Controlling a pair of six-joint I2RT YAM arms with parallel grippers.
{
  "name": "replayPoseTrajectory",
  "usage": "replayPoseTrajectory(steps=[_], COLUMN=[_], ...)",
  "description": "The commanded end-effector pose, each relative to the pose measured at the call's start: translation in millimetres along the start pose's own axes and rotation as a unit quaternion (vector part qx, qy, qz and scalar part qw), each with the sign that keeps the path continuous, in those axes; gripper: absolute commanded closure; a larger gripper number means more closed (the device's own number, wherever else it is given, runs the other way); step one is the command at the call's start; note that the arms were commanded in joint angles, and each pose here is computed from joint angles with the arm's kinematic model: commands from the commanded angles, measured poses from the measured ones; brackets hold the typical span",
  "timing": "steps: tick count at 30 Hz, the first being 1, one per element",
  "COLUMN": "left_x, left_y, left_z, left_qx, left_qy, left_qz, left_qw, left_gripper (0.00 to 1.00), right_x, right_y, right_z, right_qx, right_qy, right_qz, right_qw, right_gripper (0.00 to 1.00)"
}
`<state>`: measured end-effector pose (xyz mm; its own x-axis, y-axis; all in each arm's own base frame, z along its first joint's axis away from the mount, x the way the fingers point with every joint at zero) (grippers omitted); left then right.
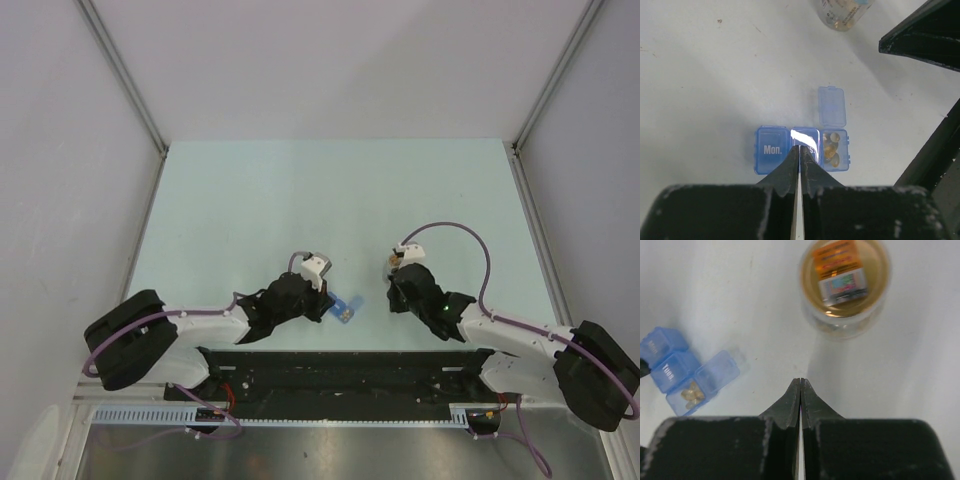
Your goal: Sort the pills into containers
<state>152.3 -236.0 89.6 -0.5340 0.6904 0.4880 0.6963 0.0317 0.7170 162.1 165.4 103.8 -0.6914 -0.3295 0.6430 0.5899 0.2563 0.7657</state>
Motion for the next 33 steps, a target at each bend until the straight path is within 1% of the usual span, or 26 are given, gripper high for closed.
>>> replayPoseTrajectory(steps=[1, 4, 5, 8, 17, 28, 33], left_x=[-3.4, -5.3, -5.7, -8.5, -14.8, -14.4, -12.6], left_y=[8.8, 6.2, 5.8, 3.9, -4.2, -3.7, -4.7], left_z=[-6.6, -4.8, -4.6, -2.9, 2.1, 1.6, 1.4], left_qx=[0.000, 0.001, 0.002, 0.005, 0.010, 0.012, 0.016], left_qy=[-0.020, -0.016, -0.016, -0.010, 0.001, -0.002, -0.003], left_qz=[-0.019, -0.014, -0.014, -0.011, 0.004, 0.003, 0.003], left_qw=[1.000, 1.000, 1.000, 1.000, 1.000, 1.000, 1.000], left_gripper=[0.95, 0.96, 0.96, 0.96, 0.97, 0.98, 0.97], right_x=[-8.6, -11.6, -13.4, -15.8, -23.9, -43.3, -53.8], right_y=[4.7, 1.2, 3.4, 3.0, -1.1, 0.4, 6.7], right_z=[-11.5, -17.7, -20.3, -24.2, -32.7, -40.6, -42.4], right_qx=[-0.054, -0.075, -0.085, -0.097, -0.115, -0.142, -0.134], right_qy=[-0.047, -0.047, -0.046, -0.038, -0.020, 0.002, -0.003], right_qz=[-0.025, -0.015, -0.024, -0.022, -0.006, -0.004, -0.009], right_qw=[0.997, 0.996, 0.995, 0.994, 0.993, 0.990, 0.991], right_gripper=[1.00, 1.00, 1.00, 1.00, 1.00, 1.00, 1.00])
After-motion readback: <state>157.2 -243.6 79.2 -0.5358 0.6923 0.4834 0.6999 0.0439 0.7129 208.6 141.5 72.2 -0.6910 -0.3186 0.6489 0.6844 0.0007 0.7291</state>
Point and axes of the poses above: each gripper's point midway between its finger pads, its own x axis back along the fingers, its own z axis along the line the jaws close on, y = z × x, the point moved 8 cm from there along x, back along the fingers, and after that the axes turned 14 degrees about x, right-handed, at the moved point
